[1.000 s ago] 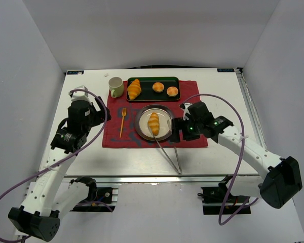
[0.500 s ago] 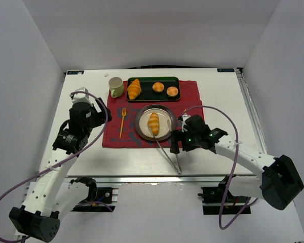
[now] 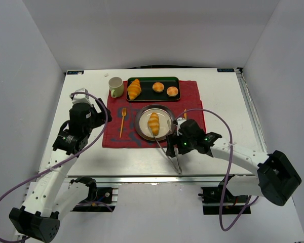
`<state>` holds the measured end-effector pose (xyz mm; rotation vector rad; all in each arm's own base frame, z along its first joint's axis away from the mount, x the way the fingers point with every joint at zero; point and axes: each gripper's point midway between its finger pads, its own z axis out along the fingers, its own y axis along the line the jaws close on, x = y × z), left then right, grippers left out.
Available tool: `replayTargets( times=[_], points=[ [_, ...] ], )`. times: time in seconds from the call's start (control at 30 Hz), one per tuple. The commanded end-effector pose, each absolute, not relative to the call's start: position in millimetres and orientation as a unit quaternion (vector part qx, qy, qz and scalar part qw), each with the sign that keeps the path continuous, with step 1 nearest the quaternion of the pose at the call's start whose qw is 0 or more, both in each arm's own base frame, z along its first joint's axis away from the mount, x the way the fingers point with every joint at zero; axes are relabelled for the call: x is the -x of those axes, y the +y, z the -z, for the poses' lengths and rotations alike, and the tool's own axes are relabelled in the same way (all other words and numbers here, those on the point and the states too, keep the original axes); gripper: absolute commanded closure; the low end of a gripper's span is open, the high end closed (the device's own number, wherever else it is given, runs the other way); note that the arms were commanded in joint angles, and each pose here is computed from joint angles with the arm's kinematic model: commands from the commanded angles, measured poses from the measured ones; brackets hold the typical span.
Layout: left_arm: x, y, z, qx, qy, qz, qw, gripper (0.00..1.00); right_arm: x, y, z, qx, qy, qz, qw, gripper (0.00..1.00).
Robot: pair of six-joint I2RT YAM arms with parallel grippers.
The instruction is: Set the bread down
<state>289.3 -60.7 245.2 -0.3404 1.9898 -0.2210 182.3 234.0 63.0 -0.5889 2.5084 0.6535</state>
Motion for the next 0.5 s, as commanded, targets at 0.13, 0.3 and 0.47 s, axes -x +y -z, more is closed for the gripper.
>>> replayTargets(
  times=[0.13,0.3,0.47],
  points=[
    [-287,-62,-245,0.142,0.829,0.099,0.531,0.02,-182,248,-57,0.226,0.911,-0.240,0.247,0.11],
    [-286,-62,-245,0.143,0.830,0.098,0.530,0.02,-178,251,-48,0.226,0.916,-0.223,0.245,0.11],
    [-287,-62,-244,0.142,0.831,0.099,0.529,0.02,-180,245,-27,0.207,0.931,-0.168,0.249,0.11]
  ],
)
